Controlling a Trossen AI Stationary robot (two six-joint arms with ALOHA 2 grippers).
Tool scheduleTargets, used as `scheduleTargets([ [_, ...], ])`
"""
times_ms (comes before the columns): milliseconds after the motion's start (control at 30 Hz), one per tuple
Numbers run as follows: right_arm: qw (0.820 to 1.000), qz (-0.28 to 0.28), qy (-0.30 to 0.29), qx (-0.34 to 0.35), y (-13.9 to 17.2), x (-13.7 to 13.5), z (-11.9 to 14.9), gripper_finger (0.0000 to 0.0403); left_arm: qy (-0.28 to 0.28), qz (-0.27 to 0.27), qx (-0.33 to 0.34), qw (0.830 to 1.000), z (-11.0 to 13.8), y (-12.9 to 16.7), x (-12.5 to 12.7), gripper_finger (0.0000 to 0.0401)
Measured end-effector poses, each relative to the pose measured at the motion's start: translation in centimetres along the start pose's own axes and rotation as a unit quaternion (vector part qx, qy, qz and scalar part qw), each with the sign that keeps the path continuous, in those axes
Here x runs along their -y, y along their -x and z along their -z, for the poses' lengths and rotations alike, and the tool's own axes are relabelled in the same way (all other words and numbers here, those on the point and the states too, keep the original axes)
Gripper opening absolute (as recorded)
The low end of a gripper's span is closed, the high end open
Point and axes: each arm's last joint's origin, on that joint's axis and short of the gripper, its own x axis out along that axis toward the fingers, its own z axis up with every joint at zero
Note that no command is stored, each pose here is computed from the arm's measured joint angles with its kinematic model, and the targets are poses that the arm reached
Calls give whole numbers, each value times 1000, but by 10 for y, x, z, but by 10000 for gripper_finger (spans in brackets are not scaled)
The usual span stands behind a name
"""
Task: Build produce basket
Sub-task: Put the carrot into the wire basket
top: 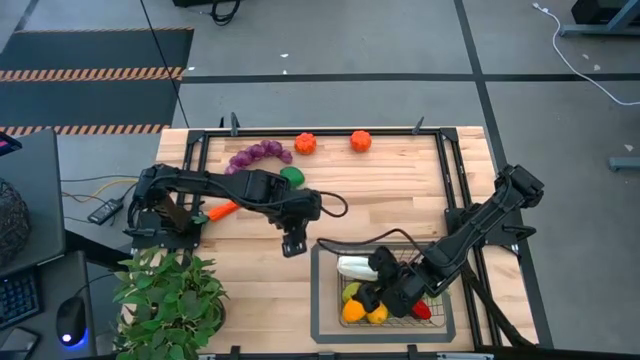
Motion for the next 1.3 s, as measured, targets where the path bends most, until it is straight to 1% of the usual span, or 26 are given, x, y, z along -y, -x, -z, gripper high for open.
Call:
scheduleTargets([
  [133, 1000, 6, 13, -26, -1, 0, -2, 384, 0, -89, -27, 996, 7, 1, -11, 228],
  [267, 1000, -5, 17, -25, 7, -1, -8, 383, 12, -109, -56, 992, 11, -5, -23, 228],
  [333, 1000, -16, 20, -5, 16, -1, -15, 383, 18, -117, -75, 990, 15, -14, -30, 228],
  [433, 998, -37, 23, 44, 32, -1, -26, 383, 26, -131, -115, 984, 26, -31, -42, 228],
  [533, 993, -58, 36, 93, 50, -1, -37, 383, 38, -138, -170, 975, 42, -54, -53, 227],
  [633, 989, -72, 58, 116, 65, 1, -46, 383, 63, -136, -213, 966, 58, -71, -61, 223],
  [733, 985, -82, 84, 124, 76, 2, -53, 383, 84, -135, -234, 959, 67, -82, -63, 218],
  [800, 983, -85, 98, 128, 82, 3, -57, 383, 84, -137, -243, 957, 73, -87, -64, 214],
  [967, 980, -78, 122, 137, 91, 8, -64, 383, 86, -151, -284, 943, 92, -100, -70, 202],
  [1133, 978, -69, 146, 136, 93, 11, -67, 382, 88, -155, -329, 927, 123, -106, -77, 189],
  [1233, 976, -46, 158, 143, 93, 15, -67, 382, 97, -152, -344, 921, 140, -103, -86, 183],
  [1300, 975, -28, 156, 155, 93, 18, -69, 382, 106, -151, -347, 920, 150, -100, -93, 181],
])
